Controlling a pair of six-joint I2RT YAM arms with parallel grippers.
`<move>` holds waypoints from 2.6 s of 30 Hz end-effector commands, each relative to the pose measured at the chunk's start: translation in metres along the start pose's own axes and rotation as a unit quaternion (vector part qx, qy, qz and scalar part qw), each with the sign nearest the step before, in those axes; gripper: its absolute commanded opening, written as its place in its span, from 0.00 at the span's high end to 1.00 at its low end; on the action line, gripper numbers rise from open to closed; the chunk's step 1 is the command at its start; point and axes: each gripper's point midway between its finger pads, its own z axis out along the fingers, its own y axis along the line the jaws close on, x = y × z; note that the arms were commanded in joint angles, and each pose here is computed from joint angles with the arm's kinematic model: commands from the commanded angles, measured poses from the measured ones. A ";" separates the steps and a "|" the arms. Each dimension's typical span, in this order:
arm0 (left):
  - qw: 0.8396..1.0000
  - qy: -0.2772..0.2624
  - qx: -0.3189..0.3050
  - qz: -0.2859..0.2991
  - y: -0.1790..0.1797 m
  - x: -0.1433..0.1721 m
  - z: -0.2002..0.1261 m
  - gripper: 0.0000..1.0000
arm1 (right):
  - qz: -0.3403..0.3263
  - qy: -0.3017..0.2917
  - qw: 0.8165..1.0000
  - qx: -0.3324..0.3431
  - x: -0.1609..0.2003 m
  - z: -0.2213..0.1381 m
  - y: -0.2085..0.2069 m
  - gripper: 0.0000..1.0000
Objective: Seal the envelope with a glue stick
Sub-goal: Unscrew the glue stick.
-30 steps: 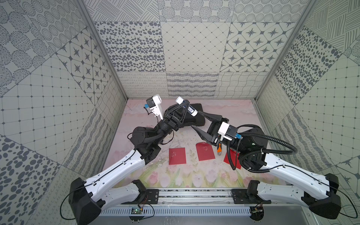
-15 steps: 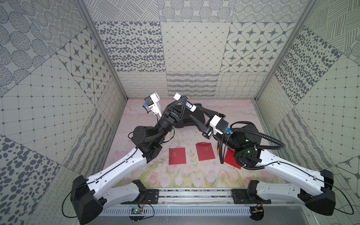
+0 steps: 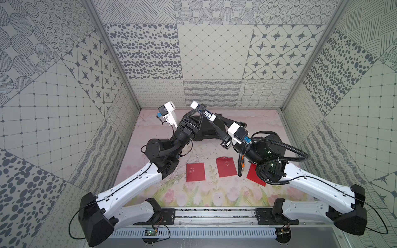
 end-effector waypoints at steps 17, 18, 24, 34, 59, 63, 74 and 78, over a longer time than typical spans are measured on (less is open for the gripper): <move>0.943 0.079 0.295 0.132 -0.133 0.004 -0.004 1.00 | 0.487 -0.038 0.849 -0.201 -0.081 -0.051 0.032 0.90; 0.939 0.082 0.306 0.136 -0.138 0.004 -0.005 1.00 | 0.517 -0.035 0.828 -0.216 -0.086 -0.053 0.034 0.90; 0.933 0.091 0.321 0.138 -0.140 0.008 -0.004 1.00 | 0.587 -0.033 0.765 -0.263 -0.097 -0.060 0.043 0.88; 0.972 0.055 0.194 0.117 -0.087 0.006 -0.002 1.00 | 0.408 -0.035 0.909 -0.078 -0.054 -0.061 0.000 0.50; 0.999 -0.016 0.033 0.012 -0.012 -0.005 -0.009 1.00 | -0.025 -0.032 0.997 -0.059 -0.026 -0.008 0.014 0.44; 0.999 -0.016 0.038 0.010 -0.014 -0.006 -0.009 1.00 | -0.021 -0.013 0.999 -0.044 -0.016 -0.007 0.012 0.49; 0.999 -0.018 0.045 0.002 -0.018 -0.007 -0.010 1.00 | -0.019 0.022 0.999 -0.025 0.003 -0.003 0.009 0.57; 0.999 -0.019 0.048 0.000 -0.019 -0.008 -0.010 1.00 | -0.019 0.023 0.999 -0.025 0.003 -0.004 0.009 0.63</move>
